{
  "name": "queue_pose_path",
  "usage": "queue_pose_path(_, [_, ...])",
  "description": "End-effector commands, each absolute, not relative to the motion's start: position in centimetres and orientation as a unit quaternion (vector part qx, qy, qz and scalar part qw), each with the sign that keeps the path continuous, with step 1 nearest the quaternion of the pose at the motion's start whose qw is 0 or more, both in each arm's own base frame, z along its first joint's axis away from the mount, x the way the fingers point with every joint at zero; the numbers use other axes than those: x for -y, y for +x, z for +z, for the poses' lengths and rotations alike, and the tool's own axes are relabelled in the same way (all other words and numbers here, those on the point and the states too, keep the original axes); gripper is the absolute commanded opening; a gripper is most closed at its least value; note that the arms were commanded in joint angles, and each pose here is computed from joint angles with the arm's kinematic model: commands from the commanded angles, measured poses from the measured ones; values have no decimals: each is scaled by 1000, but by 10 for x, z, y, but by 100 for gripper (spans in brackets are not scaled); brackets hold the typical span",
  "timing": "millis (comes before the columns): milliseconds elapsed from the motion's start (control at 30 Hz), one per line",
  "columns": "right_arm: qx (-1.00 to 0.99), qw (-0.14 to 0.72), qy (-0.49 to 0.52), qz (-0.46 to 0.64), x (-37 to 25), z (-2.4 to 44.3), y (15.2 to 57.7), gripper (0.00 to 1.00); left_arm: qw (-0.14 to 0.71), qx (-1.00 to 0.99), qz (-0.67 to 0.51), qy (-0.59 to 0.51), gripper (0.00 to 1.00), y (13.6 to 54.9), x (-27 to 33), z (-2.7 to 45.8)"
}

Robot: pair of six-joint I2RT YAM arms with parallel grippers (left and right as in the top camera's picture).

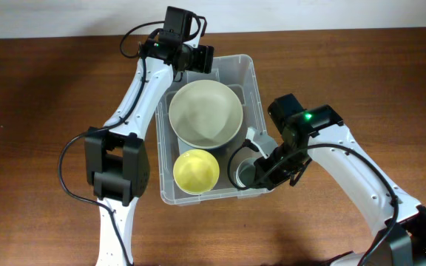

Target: Pack container

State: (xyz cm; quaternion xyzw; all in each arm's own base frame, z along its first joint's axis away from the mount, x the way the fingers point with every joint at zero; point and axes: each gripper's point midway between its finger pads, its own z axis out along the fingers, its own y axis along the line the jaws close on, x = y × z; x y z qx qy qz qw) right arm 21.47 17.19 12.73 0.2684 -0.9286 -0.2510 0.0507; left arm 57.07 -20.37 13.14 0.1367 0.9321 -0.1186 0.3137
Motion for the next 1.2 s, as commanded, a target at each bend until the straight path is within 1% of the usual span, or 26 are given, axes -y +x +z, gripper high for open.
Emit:
queue_pose_path(0, [924, 65, 276, -256, -174, 130, 208, 4, 241, -955, -116, 131, 76, 549, 203, 81])
queue_pose_path(400, [919, 99, 270, -271, -176, 135, 190, 4, 174, -971, -106, 129, 77, 520, 195, 66])
queue_pose_path(700, [908, 104, 302, -270, -186, 136, 180, 4, 185, -968, -108, 130, 77, 524, 196, 68])
queue_pose_path(800, [910, 96, 305, -264, -186, 134, 184, 4, 213, -962, -113, 130, 77, 536, 199, 79])
queue_pose_path(933, [915, 85, 311, -243, -181, 133, 191, 4, 252, -951, -119, 132, 77, 551, 204, 107])
queue_pose_path(1067, [919, 64, 317, -227, -180, 140, 202, 4, 300, -936, -124, 132, 77, 566, 207, 148])
queue_pose_path(1100, [923, 50, 313, -218, -180, 145, 210, 4, 324, -928, -128, 133, 77, 573, 209, 169])
queue_pose_path(1167, [929, 32, 308, -202, -179, 152, 220, 4, 351, -918, -132, 132, 77, 579, 210, 194])
